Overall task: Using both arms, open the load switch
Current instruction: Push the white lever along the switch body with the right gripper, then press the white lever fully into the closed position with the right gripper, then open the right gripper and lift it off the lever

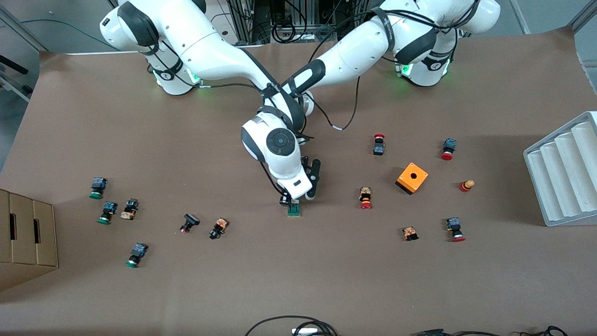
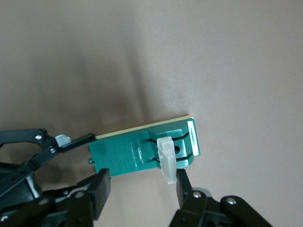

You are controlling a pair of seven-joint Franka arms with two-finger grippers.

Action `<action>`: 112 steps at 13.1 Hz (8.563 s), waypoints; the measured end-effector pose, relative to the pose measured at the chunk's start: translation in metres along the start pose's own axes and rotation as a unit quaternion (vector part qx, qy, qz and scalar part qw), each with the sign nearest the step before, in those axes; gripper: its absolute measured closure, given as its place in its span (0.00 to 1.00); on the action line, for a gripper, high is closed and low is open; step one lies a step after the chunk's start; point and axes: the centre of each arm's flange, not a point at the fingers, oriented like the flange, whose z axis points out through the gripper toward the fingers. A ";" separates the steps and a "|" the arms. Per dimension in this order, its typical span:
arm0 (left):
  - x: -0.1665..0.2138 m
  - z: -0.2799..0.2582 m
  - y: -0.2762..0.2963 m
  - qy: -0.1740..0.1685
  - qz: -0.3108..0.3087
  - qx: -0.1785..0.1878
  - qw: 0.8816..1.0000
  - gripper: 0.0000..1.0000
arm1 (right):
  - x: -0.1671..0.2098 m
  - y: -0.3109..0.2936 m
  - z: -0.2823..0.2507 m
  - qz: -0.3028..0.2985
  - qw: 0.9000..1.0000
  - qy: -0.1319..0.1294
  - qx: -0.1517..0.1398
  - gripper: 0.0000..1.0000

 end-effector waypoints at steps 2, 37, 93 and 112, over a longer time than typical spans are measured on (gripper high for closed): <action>0.000 0.000 0.000 0.000 0.000 0.000 1.000 0.52 | 0.001 -0.003 -0.002 -0.002 1.000 -0.002 0.002 0.36; 0.000 0.000 0.000 0.000 0.000 0.000 1.000 0.52 | 0.001 -0.034 0.006 -0.013 1.000 -0.017 0.017 0.38; -0.002 0.000 0.000 0.006 0.001 -0.001 1.000 0.52 | 0.005 -0.049 0.026 0.001 1.000 -0.011 0.010 0.40; -0.002 0.000 0.000 0.006 0.000 0.000 1.000 0.52 | -0.011 -0.023 -0.087 0.131 0.991 0.000 0.007 0.00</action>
